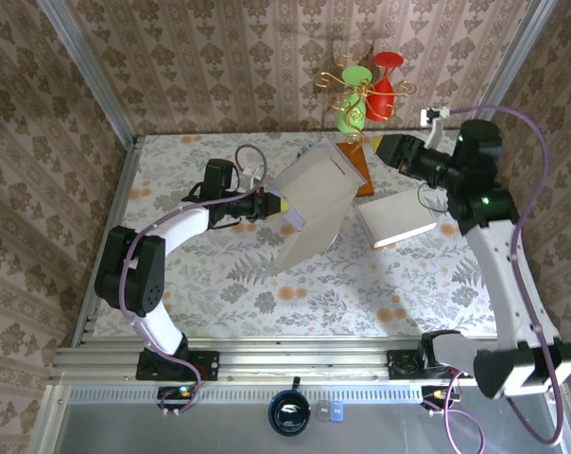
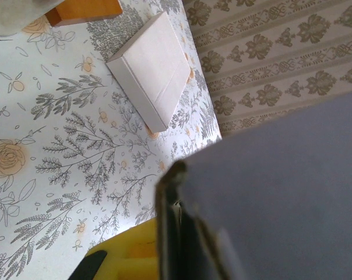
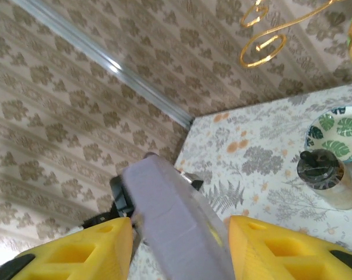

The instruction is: Fold the paper box

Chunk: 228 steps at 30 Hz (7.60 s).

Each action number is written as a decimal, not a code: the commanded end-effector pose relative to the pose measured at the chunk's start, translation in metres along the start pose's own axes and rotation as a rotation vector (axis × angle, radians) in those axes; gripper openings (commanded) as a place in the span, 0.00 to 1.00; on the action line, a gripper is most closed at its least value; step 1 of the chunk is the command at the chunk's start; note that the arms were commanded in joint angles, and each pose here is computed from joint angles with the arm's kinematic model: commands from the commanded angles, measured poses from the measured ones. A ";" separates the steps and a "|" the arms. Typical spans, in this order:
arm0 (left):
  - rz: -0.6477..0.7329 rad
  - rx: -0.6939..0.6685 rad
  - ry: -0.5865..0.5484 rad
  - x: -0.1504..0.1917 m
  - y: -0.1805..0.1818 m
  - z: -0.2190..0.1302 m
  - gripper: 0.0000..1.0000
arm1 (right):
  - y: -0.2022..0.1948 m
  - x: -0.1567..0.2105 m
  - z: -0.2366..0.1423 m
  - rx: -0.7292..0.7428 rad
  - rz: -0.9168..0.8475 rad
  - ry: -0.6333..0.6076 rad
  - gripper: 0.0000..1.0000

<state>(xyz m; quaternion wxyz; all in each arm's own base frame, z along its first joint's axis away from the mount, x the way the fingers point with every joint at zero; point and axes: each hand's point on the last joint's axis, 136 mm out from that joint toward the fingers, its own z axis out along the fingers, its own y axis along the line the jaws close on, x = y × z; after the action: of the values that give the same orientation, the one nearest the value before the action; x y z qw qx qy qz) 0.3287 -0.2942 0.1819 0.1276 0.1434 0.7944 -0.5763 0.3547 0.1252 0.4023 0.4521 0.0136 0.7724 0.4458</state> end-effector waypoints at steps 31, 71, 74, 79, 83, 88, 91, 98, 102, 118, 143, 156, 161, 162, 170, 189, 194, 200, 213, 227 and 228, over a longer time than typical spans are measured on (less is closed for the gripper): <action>0.040 0.035 0.064 0.010 -0.011 0.003 0.00 | -0.019 0.067 0.042 0.103 -0.269 0.293 0.36; 0.035 -0.134 0.107 0.022 -0.012 -0.006 0.00 | -0.051 0.107 0.059 0.445 -0.612 0.433 0.41; 0.033 -0.171 0.116 0.023 -0.012 -0.007 0.00 | -0.058 0.107 0.060 0.496 -0.631 0.440 0.41; 0.039 -0.224 0.136 0.026 -0.013 -0.007 0.00 | -0.068 0.107 0.065 0.554 -0.643 0.446 0.41; 0.017 -0.281 0.140 0.028 -0.005 -0.010 0.00 | -0.076 0.106 0.067 0.615 -0.655 0.450 0.36; 0.013 -0.382 0.171 0.036 -0.008 -0.006 0.00 | -0.091 0.100 0.063 0.740 -0.662 0.428 0.23; -0.005 -0.430 0.176 0.039 -0.009 -0.008 0.00 | -0.097 0.098 0.060 0.781 -0.656 0.413 0.16; -0.032 -0.572 0.172 0.041 -0.007 -0.021 0.00 | -0.105 0.102 0.061 0.806 -0.651 0.420 0.10; -0.036 -0.641 0.182 0.043 -0.007 -0.026 0.00 | -0.111 0.104 0.061 0.831 -0.641 0.425 0.06; -0.039 -0.733 0.216 0.047 -0.012 -0.031 0.00 | -0.128 0.094 0.045 0.994 -0.613 0.392 0.08; -0.038 -0.745 0.225 0.046 -0.015 -0.028 0.00 | -0.133 0.087 0.045 1.091 -0.588 0.400 0.25; -0.045 -0.749 0.228 0.045 -0.013 -0.027 0.00 | -0.139 0.085 0.038 1.161 -0.584 0.373 0.05; -0.046 -0.746 0.229 0.045 -0.013 -0.026 0.00 | -0.132 0.091 0.046 1.057 -0.525 0.373 0.16; -0.044 -0.744 0.228 0.045 -0.014 -0.026 0.00 | -0.129 0.093 0.049 1.019 -0.498 0.375 0.21; -0.057 -0.729 0.229 0.046 -0.013 -0.024 0.00 | -0.121 0.103 0.063 0.817 -0.332 0.426 0.36; -0.069 -0.714 0.221 0.042 -0.011 -0.023 0.00 | -0.134 0.125 0.069 0.750 -0.280 0.489 0.41; -0.077 -0.713 0.219 0.041 -0.010 -0.024 0.00 | -0.140 0.130 0.066 0.775 -0.294 0.503 0.34; -0.081 -0.708 0.221 0.040 -0.009 -0.022 0.00 | -0.153 0.122 0.053 0.940 -0.385 0.486 0.16; -0.085 -0.711 0.225 0.040 -0.008 -0.022 0.00 | -0.170 0.107 0.035 1.163 -0.510 0.480 0.18; -0.090 -0.728 0.227 0.040 -0.004 -0.022 0.00 | -0.154 0.107 0.044 1.170 -0.561 0.441 0.00; -0.090 -0.734 0.225 0.040 -0.002 -0.022 0.00 | -0.152 0.109 0.045 1.162 -0.550 0.438 0.00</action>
<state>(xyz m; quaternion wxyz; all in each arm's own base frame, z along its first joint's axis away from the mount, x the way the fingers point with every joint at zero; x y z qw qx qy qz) 0.2899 -0.2847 0.1814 0.0714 0.1358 0.9512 -0.2679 0.3799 0.1300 0.2039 0.2978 -0.0570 0.9443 -0.1279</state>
